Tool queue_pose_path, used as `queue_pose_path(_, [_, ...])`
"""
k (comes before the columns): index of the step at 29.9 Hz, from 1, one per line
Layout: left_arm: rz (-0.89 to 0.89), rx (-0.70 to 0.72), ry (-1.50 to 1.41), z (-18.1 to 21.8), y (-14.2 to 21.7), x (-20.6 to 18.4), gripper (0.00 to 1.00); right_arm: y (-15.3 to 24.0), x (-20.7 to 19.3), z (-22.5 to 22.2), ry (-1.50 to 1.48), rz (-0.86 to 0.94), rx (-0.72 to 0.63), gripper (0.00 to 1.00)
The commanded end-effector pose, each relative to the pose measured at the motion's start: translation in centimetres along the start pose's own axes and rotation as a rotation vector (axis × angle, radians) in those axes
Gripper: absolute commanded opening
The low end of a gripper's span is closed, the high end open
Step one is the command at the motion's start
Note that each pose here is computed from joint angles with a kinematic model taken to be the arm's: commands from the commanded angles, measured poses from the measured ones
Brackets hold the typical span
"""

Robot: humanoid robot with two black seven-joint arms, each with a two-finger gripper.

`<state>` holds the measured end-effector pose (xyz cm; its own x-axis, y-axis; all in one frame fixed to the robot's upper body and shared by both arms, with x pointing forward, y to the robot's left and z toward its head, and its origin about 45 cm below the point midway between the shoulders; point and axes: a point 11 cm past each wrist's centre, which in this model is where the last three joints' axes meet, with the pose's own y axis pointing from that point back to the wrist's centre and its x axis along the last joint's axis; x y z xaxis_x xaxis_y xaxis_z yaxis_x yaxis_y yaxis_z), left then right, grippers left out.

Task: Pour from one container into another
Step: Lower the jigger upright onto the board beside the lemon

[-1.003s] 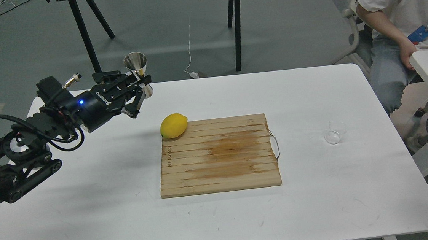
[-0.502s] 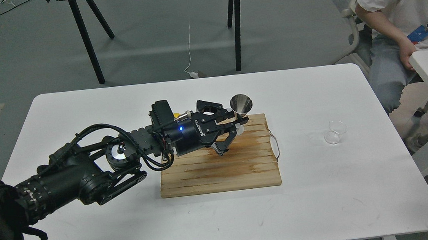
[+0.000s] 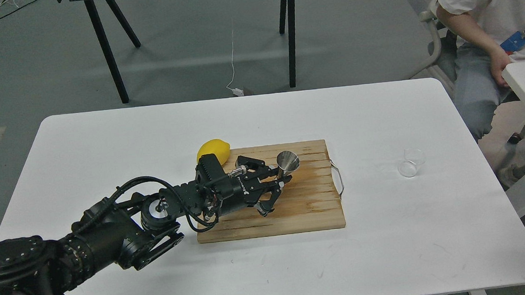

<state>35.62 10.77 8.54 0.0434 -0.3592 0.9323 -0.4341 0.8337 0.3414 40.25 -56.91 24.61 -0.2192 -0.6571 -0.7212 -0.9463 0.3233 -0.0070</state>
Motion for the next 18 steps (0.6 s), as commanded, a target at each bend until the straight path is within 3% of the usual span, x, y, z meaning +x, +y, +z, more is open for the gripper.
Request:
queue_pose_path(1, [-0.029,0.021,-0.002,-0.32,-0.21,-0.78,0.04,-0.01,-0.03,0.12,-0.002,-0.001,-0.002,1.00])
queue_pose_path(18, [-0.052,0.060,0.001,-0.97,-0.28,-1.44,0.11,0.07,0.14,0.26,0.000,0.003,-0.005,1.00])
